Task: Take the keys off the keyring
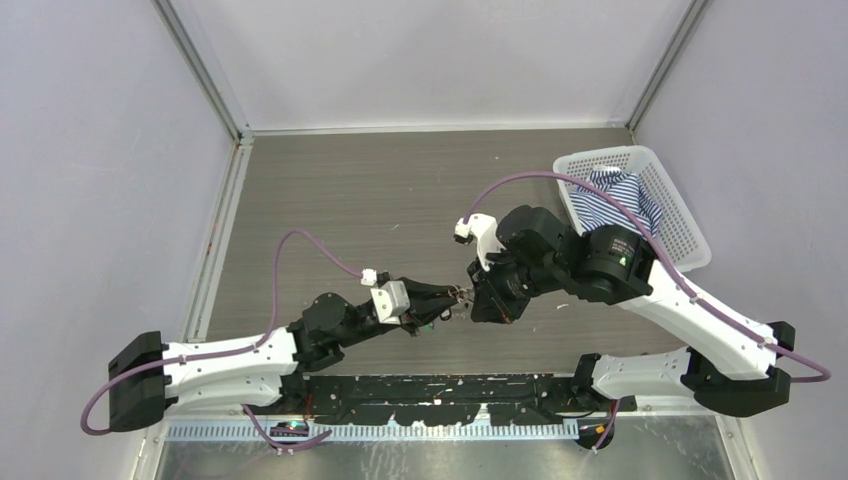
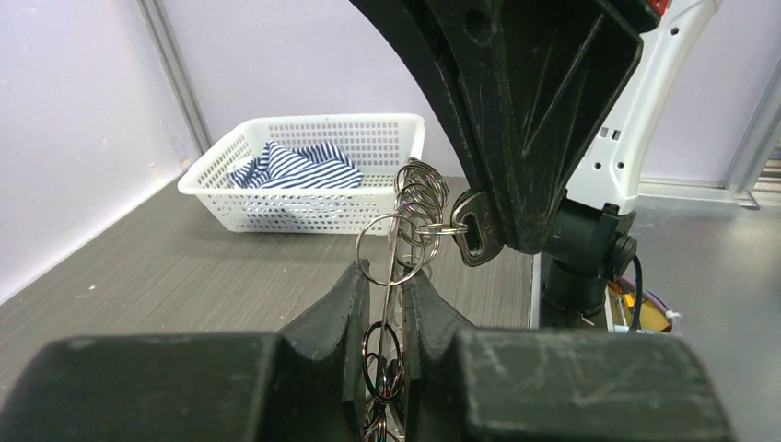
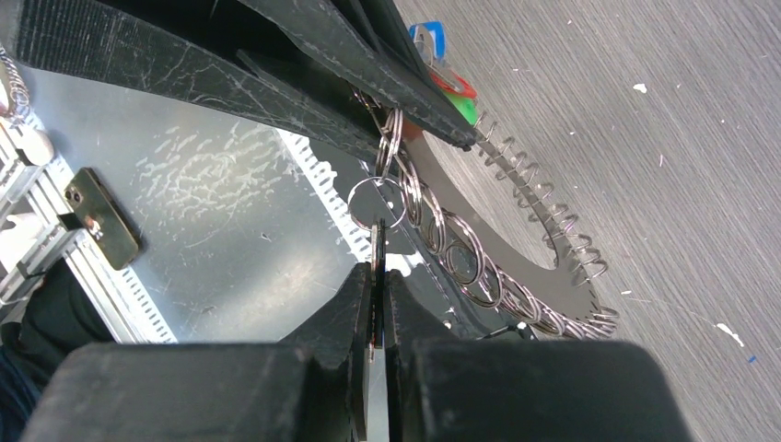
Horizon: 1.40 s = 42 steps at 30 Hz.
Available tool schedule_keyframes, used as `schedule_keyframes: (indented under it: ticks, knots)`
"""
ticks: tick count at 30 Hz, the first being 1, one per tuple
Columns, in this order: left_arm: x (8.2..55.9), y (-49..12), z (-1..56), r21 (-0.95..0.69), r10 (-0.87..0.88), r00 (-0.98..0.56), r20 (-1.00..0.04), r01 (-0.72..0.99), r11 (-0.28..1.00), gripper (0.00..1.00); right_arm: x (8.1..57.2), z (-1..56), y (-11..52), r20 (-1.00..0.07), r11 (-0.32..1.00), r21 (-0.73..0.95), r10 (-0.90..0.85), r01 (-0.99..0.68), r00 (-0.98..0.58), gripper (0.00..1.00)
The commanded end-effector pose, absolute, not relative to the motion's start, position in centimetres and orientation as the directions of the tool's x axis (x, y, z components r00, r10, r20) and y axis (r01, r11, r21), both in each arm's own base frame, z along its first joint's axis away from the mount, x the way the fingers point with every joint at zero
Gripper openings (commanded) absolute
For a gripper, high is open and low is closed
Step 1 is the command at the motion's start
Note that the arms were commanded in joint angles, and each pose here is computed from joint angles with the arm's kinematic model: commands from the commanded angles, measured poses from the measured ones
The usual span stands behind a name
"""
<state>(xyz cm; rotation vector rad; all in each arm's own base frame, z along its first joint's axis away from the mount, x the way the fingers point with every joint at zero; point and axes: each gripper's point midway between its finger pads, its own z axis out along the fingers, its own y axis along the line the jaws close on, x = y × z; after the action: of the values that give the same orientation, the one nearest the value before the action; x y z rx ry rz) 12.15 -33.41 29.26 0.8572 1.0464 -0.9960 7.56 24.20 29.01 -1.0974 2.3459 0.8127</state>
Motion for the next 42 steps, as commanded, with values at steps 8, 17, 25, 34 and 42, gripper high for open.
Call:
schedule_keyframes:
  ticks: [8,17,25,34,42]
  knots:
    - [13.9,-30.0,35.9,-0.032,-0.458,0.197,-0.867,0.895,0.446,0.00,5.4,27.7,23.3,-0.539,0.503,0.301,-0.611,-0.810,-0.579,0.01]
    - [14.5,-29.4,36.4,-0.089,-0.484,0.160,-0.860,0.888,0.452,0.00,4.9,27.0,23.7,-0.532,0.498,0.298,-0.622,-0.814,-0.575,0.01]
    - [15.7,-30.7,33.9,-0.058,-0.375,0.151,-0.915,0.869,0.491,0.00,5.2,29.1,24.1,-0.583,0.477,0.288,-0.601,-0.830,-0.547,0.01]
    - [14.5,-31.6,32.8,-0.007,-0.347,0.153,-0.925,0.908,0.419,0.00,7.1,31.2,23.2,-0.641,0.531,0.204,-0.563,-0.823,-0.522,0.01]
    - [14.0,-32.7,31.2,0.031,-0.281,0.146,-0.948,0.927,0.375,0.00,7.1,33.1,25.3,-0.686,0.461,0.221,-0.553,-0.859,-0.473,0.01]
